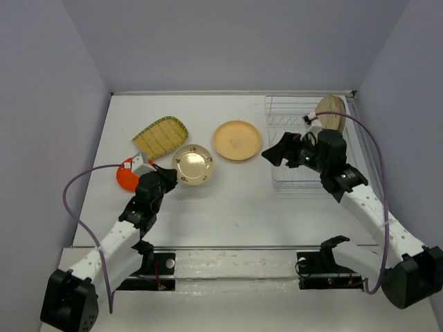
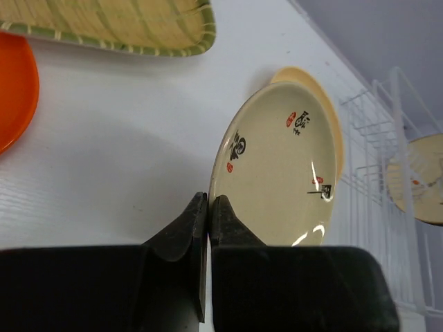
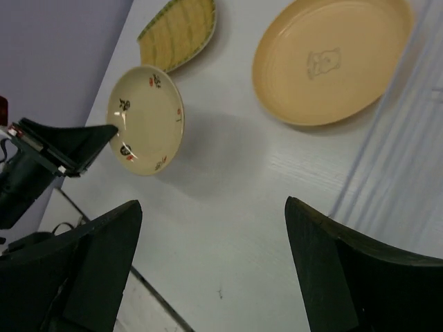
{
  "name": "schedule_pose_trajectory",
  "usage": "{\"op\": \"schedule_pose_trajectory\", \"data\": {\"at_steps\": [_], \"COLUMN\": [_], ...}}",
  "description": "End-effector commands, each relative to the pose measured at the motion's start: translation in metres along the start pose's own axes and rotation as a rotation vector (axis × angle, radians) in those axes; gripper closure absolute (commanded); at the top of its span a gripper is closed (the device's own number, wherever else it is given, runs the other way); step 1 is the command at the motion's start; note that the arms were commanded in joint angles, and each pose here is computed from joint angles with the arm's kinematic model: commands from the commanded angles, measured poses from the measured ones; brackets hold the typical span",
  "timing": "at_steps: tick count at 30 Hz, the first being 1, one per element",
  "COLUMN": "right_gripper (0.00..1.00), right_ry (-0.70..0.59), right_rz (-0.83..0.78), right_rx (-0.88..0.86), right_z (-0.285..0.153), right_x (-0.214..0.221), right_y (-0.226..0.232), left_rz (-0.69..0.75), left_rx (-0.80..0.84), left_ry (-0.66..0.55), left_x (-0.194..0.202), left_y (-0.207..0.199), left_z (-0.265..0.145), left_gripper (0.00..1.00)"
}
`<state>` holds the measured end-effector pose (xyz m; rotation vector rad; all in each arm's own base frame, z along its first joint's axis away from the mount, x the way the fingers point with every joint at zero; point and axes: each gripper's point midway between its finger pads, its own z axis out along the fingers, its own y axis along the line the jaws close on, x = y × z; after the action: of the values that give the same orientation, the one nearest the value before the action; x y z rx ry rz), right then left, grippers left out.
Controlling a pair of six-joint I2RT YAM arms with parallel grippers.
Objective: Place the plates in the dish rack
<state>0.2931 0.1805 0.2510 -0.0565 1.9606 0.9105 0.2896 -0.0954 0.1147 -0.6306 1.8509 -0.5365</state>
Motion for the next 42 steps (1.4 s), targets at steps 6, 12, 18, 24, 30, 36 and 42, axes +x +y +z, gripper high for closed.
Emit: {"op": "schedule_pose_trajectory", "data": {"at_steps": [6, 12, 18, 24, 30, 36, 42], "right_gripper": [0.09, 0.09, 0.33, 0.93, 0.93, 0.93, 0.93], "right_ry": [0.170, 0.264, 0.285, 0.163, -0.119, -0.290, -0.260], "right_rz": [-0.082, -0.083, -0.052, -0.060, -0.182, -0.371, -0.441], "right_rx": [-0.201, -0.279, -0.351, -0.257, 0.268, 0.986, 1.228], "right_z": [0.054, 0.076, 0.088, 0.088, 0.053, -0.022, -0.044], "right_x": [0.032, 0.054, 0.065, 0.037, -0.077, -0.156, -0.190], "right_y": [0.081, 0.102, 0.115, 0.108, 0.005, -0.105, -0.156], "left_rz": [0.079, 0.122, 0.155, 0.218, 0.441, 0.451, 0.458], "left_rx": [0.418, 0.578, 0.651, 0.661, 0.501, 0.431, 0.436], "left_ry": [0.016, 0.077, 0.129, 0.125, 0.032, 0.012, 0.008], "left_x": [-0.039, -0.038, -0.033, -0.048, -0.079, -0.069, -0.072], "left_y": [-0.096, -0.131, -0.148, -0.161, -0.140, -0.112, -0.113], "left_z": [-0.062, -0.078, -0.085, -0.096, -0.098, -0.089, -0.085], "left_gripper": [0.94, 0.94, 0.94, 0.63, 0.11, 0.11, 0.12]}}
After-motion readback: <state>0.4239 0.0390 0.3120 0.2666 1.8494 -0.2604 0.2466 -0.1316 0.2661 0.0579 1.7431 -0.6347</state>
